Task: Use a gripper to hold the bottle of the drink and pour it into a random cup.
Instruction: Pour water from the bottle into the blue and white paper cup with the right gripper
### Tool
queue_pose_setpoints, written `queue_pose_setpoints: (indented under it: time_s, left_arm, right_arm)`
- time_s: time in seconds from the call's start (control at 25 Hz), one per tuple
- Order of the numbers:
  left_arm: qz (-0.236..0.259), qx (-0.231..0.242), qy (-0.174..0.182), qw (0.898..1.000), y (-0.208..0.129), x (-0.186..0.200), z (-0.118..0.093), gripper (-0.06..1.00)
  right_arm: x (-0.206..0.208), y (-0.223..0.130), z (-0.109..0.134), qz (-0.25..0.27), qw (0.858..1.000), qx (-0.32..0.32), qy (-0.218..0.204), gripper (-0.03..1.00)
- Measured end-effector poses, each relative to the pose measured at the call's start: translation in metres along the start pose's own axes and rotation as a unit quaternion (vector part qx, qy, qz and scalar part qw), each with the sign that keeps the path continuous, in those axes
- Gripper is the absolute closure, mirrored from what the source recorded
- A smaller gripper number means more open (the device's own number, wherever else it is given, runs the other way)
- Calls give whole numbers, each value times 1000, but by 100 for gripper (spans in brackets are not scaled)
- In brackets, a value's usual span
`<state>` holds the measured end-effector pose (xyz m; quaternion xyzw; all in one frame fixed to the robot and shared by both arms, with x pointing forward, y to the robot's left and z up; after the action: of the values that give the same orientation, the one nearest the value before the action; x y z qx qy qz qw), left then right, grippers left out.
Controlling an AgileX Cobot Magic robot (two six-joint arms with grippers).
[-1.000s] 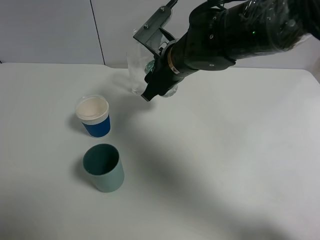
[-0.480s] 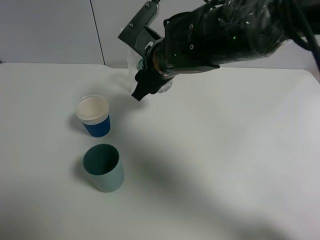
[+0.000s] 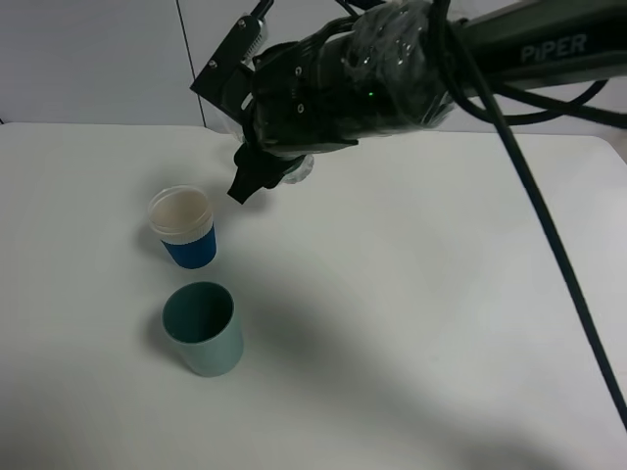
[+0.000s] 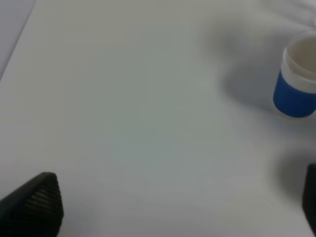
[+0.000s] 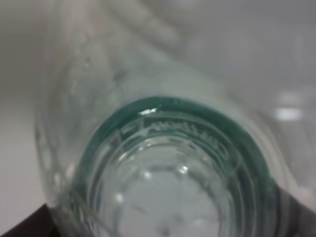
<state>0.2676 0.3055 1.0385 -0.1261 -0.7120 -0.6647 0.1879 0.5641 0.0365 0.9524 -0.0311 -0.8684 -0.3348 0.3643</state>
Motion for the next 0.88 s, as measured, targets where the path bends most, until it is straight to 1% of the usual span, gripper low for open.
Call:
queue_pose_setpoints:
  time_s: [0.2, 0.36, 0.72, 0.88]
  left_arm:
    - [0, 0, 0, 1000, 0, 0, 0, -4]
    - [0, 0, 0, 1000, 0, 0, 0, -4]
    - [0, 0, 0, 1000, 0, 0, 0, -4]
    - [0, 0, 0, 1000, 0, 0, 0, -4]
  right_arm:
    - [-5, 10, 13, 6, 999, 43, -10, 40]
    - [-8, 10, 16, 22, 997, 73, -22, 40]
    - [-6, 7, 12, 41, 990, 128, -41, 40]
    - [-4, 10, 13, 37, 988, 143, -45, 40]
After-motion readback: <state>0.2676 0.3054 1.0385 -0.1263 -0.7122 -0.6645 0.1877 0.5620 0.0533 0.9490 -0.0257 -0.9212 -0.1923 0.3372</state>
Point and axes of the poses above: a point on each arm's last joint axis where the gripper is mounted, x pointing back along that axis away from the gripper, z along the wrist's bending axis when the last joint is at zero, y = z × x, the point moved 4 cm from there along -x, pointing out along that axis toward the gripper, and after that the axes turned 4 degrees about x, right-handed, at the moved point
